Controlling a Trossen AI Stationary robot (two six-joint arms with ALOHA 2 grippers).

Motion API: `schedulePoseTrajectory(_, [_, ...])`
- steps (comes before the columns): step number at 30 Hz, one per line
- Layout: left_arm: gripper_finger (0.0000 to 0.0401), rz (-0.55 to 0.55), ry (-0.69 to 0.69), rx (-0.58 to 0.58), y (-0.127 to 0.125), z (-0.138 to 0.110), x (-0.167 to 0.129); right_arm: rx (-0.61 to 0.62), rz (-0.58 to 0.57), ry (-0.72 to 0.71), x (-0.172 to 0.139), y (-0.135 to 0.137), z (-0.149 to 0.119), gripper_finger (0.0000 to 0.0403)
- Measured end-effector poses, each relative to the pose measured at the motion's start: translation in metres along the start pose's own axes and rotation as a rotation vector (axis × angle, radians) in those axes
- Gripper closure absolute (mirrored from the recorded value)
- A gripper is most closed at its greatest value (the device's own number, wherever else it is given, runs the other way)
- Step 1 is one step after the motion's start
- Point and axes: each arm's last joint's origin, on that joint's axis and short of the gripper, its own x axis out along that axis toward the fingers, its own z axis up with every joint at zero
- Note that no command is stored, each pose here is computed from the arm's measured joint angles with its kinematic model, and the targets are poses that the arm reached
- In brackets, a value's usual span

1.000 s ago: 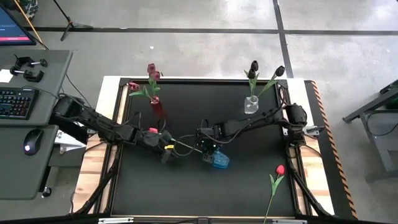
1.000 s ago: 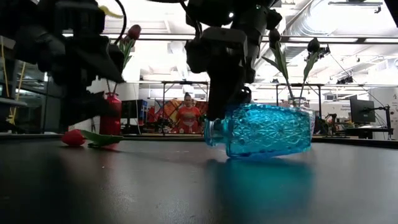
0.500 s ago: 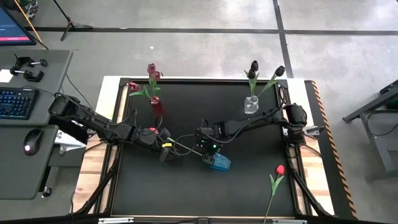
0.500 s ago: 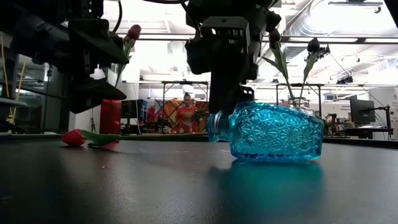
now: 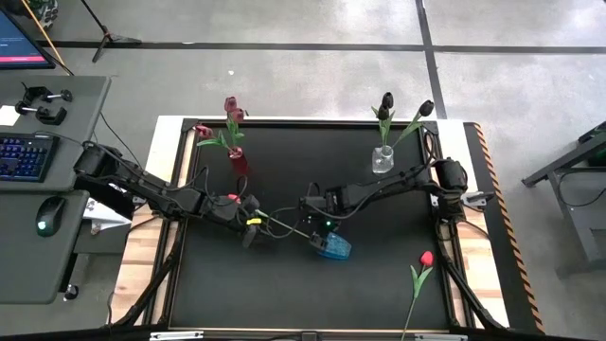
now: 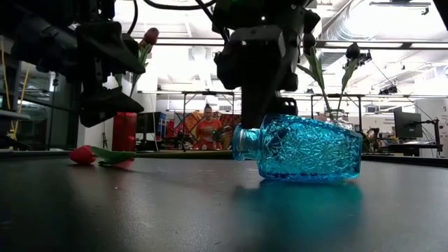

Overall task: Sort flowers into vase by color
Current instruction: Put the blue vase on the table

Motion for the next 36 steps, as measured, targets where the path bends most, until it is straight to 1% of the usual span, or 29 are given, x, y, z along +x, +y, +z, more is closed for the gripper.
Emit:
schedulePoseTrajectory(4, [0.0153, 0.013, 0.0, 0.007, 0.001, -0.0004, 0.0, 0.032, -0.081, -0.052, -0.0002, -0.0023, 0.0015, 0.0007])
schedulePoseTrajectory(10, [0.0153, 0.013, 0.0, 0.007, 0.001, -0.0004, 0.0001, 0.103, -0.11, -0.07, -0.0007, -0.0038, 0.0017, 0.0007])
schedulePoseTrajectory(16, [0.0153, 0.018, -0.007, 0.007, 0.0011, -0.0002, 0.0001, 0.124, -0.118, -0.073, -0.0009, -0.0041, 0.0015, 0.0007])
schedulePoseTrajectory(23, [0.0153, 0.02, -0.009, 0.001, 0.0012, -0.0002, 0.0001, 0.223, -0.147, -0.037, -0.0013, -0.0067, -0.0028, 0.0007])
schedulePoseTrajectory(28, [0.0153, 0.022, -0.012, 0.001, 0.0012, -0.0001, 0.0001, 0.342, -0.154, -0.036, -0.0016, -0.008, -0.0035, 0.001])
schedulePoseTrajectory(30, [0.0153, 0.021, -0.013, 0.001, 0.0012, -0.0001, 0.0001, 0.379, -0.159, -0.033, -0.0016, -0.0084, -0.0041, 0.0019])
schedulePoseTrajectory(32, [0.0153, 0.021, -0.013, 0.0, 0.0012, -0.0001, 0.0001, 0.402, -0.161, -0.033, -0.0009, -0.0089, -0.0048, 0.0037])
schedulePoseTrajectory(36, [0.0153, 0.021, -0.013, 0.0, 0.0012, 0.0, 0.0001, 0.431, -0.175, -0.03, 0.0018, -0.0107, -0.0062, 0.0093])
